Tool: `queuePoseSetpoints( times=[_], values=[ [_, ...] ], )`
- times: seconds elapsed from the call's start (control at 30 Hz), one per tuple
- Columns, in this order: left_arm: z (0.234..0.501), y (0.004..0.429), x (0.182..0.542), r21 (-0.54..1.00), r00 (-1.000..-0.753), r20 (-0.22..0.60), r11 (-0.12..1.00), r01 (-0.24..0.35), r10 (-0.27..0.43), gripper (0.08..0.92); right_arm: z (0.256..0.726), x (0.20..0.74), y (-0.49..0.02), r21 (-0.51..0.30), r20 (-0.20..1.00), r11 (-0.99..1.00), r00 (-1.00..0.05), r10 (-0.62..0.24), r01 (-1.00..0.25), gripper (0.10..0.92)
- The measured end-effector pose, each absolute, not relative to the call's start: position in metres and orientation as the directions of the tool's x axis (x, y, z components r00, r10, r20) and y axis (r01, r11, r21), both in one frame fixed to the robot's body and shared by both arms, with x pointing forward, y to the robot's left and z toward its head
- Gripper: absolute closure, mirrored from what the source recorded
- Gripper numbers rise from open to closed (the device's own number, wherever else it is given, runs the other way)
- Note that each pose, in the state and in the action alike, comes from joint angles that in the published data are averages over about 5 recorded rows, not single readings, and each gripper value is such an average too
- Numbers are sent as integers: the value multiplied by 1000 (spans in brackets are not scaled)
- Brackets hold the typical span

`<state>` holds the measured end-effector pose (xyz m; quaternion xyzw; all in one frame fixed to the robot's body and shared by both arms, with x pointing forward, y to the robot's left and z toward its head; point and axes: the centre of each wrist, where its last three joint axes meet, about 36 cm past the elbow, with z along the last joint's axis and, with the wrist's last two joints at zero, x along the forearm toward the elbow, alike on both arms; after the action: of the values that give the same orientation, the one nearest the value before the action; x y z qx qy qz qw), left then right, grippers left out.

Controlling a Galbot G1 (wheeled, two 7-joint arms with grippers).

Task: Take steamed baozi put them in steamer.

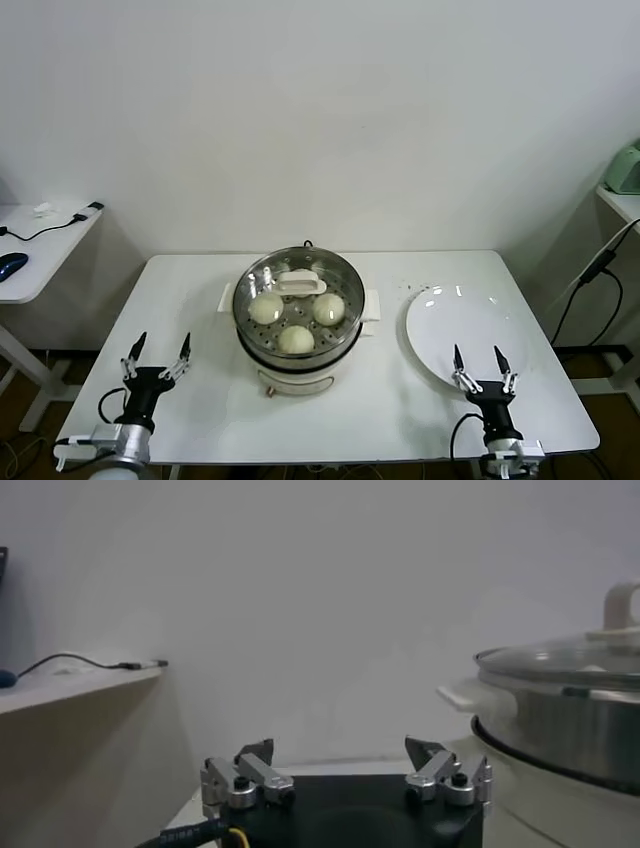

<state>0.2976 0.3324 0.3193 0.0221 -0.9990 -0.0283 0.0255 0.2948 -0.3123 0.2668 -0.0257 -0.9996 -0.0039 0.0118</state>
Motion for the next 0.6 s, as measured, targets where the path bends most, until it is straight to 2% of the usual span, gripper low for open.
queuePoseSetpoints(
  times=[0.6],
  values=[
    [309, 331, 289, 39, -998, 46, 998, -41, -43, 177, 264, 293, -310, 15, 34, 999, -998, 49, 49, 200]
  ],
)
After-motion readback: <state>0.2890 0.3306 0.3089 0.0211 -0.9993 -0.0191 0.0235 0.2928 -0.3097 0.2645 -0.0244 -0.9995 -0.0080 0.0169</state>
